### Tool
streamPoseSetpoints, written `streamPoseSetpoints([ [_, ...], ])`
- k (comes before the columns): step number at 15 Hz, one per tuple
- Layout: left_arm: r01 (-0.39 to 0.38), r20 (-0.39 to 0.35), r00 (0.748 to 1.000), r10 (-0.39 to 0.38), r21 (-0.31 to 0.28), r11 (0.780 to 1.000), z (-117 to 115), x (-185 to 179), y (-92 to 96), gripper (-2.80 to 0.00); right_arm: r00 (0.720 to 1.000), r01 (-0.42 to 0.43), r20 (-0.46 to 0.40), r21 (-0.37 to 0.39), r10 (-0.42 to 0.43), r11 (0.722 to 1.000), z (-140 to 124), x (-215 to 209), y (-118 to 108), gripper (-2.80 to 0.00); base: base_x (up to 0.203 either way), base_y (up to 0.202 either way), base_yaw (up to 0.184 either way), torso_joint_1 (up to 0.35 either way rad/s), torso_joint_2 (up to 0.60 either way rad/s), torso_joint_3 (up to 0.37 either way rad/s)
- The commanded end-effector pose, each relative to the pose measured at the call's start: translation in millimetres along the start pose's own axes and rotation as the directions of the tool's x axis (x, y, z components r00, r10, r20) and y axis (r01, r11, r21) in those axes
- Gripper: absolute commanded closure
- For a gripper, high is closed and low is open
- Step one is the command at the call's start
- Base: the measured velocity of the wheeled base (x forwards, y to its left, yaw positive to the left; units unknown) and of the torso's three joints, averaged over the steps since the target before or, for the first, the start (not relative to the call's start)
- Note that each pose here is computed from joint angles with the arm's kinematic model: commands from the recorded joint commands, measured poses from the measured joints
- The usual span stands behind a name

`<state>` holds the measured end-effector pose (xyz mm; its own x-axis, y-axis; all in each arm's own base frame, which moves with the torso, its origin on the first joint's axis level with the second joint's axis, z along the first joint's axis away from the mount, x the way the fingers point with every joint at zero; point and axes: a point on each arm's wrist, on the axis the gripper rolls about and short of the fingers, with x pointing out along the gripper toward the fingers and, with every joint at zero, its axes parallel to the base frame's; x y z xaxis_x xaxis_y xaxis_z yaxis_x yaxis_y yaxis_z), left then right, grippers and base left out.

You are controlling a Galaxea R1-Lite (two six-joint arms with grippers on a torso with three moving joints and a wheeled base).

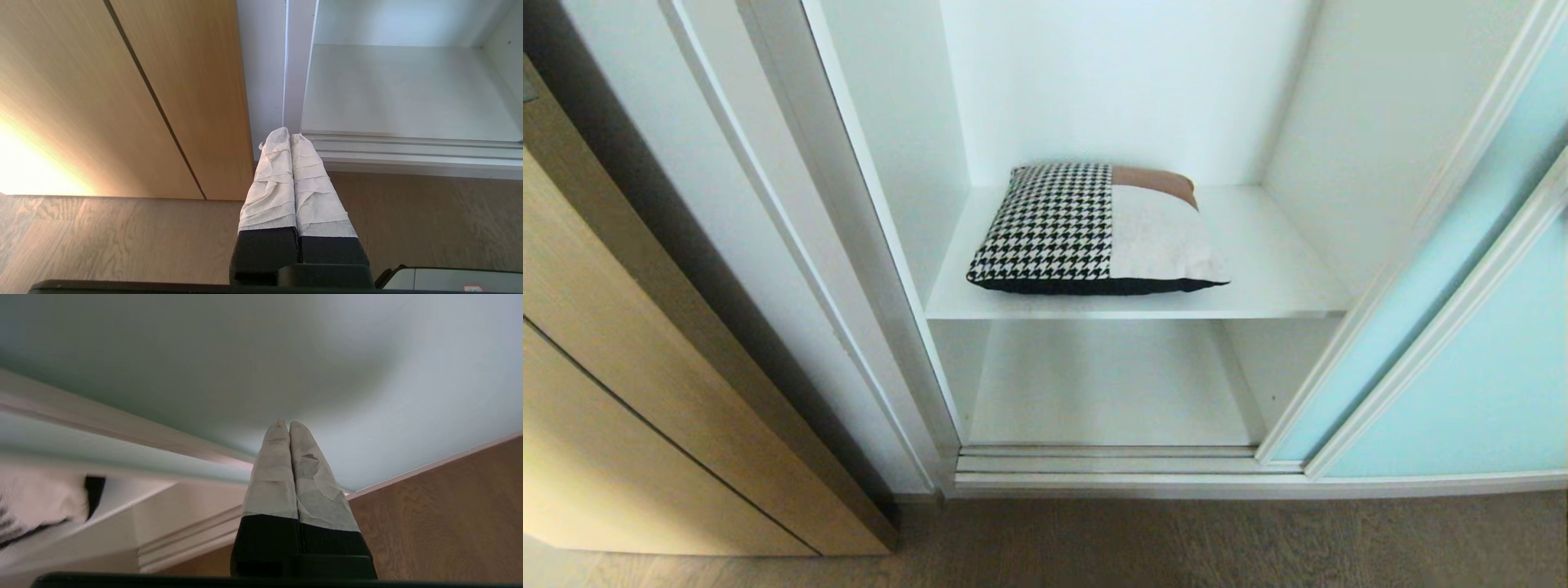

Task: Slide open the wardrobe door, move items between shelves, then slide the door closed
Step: Close the door

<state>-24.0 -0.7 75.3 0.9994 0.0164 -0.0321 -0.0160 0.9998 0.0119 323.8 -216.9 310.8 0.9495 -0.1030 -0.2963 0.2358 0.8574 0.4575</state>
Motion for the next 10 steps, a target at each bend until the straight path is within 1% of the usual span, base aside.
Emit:
streamPoseSetpoints([
  [1,-0.002,-0.002,1.000,0.002,0.000,1.000,0,0,0.0,0.00,1.000,0.001,0.001,-0.001,-0.001,1.000,-3,8,1,0.00,0.000,0.000,0.000,0.000,0.00,0.000],
  [4,-0.001,-0.002,1.000,0.001,0.000,1.000,0,0,0.0,0.00,1.000,-0.005,0.000,-0.003,0.005,1.000,-5,12,4,0.00,0.000,0.000,0.000,0.000,0.00,0.000],
  [8,0.000,-0.002,1.000,0.000,0.000,1.000,0,0,0.0,0.00,0.999,-0.035,-0.019,-0.013,0.035,0.999,-9,0,26,0.00,0.000,0.000,0.000,0.000,0.00,0.000],
  [10,-0.001,-0.002,1.000,0.001,0.000,1.000,0,0,0.0,0.00,0.997,-0.061,-0.042,-0.019,0.060,0.998,-15,-4,40,0.00,0.000,0.000,0.000,0.000,0.00,0.000],
])
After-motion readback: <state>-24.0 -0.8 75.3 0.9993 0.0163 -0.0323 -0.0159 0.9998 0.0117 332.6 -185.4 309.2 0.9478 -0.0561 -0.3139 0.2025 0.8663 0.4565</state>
